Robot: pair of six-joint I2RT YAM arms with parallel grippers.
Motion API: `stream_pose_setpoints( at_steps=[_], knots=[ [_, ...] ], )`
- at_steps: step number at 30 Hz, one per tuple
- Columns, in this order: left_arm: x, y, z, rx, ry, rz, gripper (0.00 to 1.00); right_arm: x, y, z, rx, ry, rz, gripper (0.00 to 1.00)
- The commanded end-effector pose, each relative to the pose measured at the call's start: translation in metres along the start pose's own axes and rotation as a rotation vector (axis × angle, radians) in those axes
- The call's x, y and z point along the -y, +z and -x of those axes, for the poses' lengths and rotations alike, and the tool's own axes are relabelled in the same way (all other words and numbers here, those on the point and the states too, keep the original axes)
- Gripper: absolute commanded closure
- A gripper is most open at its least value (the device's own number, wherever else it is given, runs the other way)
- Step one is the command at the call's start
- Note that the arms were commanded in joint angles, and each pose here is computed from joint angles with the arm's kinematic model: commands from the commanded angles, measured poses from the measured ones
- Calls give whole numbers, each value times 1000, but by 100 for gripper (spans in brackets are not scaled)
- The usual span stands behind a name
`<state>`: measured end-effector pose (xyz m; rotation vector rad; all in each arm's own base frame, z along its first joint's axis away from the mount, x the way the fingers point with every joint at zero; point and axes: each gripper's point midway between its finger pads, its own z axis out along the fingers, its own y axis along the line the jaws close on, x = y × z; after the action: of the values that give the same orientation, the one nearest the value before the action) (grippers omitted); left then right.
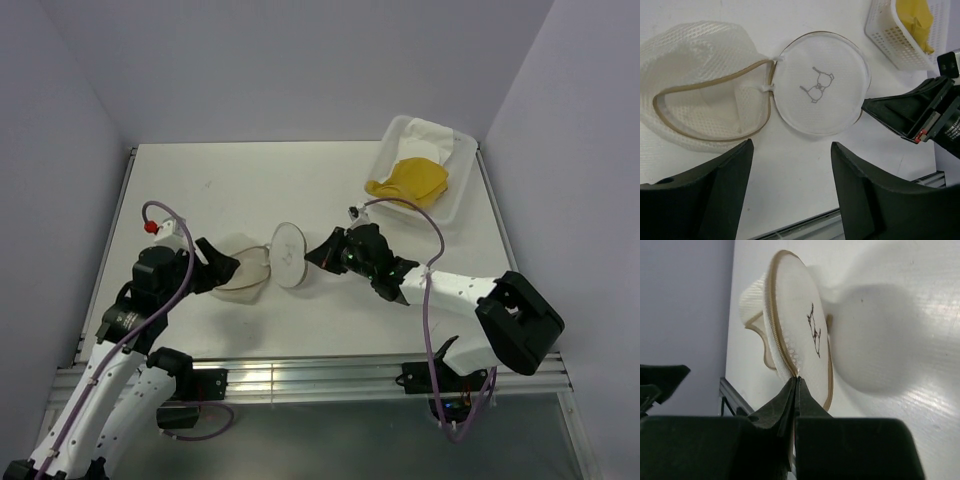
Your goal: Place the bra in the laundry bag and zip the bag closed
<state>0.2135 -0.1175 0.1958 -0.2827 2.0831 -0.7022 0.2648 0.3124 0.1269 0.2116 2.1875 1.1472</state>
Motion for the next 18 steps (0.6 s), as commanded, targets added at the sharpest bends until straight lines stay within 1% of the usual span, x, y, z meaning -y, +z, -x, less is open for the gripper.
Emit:
stream_pose_setpoints(
  at_steps=[1, 3, 6, 9, 10, 12, 13, 14, 15, 17, 18],
  knots=[
    [-5, 5, 8, 34, -31, 43, 32, -32, -5, 45, 174, 20, 85, 100],
    [-13, 12, 4, 9, -37, 89, 37, -20, -6, 56, 207, 43, 56, 100],
    [-27, 21, 8, 26, -37, 170, 39, -3, -9, 74, 275, 51, 7, 100],
    [-41, 29, 10, 29, -25, 252, 39, 11, -8, 75, 274, 27, -42, 100],
    [-44, 31, 11, 28, -17, 268, 40, 16, -6, 73, 267, 17, -58, 98],
    [-48, 37, 8, 12, -6, 288, 44, 28, -6, 70, 259, -21, -97, 84],
    [-44, 39, 3, -17, 13, 262, 45, 33, -5, 69, 250, -38, -114, 75],
    [-43, 42, -1, -36, 20, 255, 46, 36, -4, 67, 229, -58, -144, 50],
    [-43, 43, -4, -51, 23, 260, 46, 40, -4, 66, 215, -98, -168, 43],
    [-44, 49, -14, -91, 44, 272, 46, 39, -9, 68, 225, -121, -166, 35],
    [-43, 52, -16, -102, 47, 263, 45, 37, -12, 69, 228, -138, -152, 35]
  ],
)
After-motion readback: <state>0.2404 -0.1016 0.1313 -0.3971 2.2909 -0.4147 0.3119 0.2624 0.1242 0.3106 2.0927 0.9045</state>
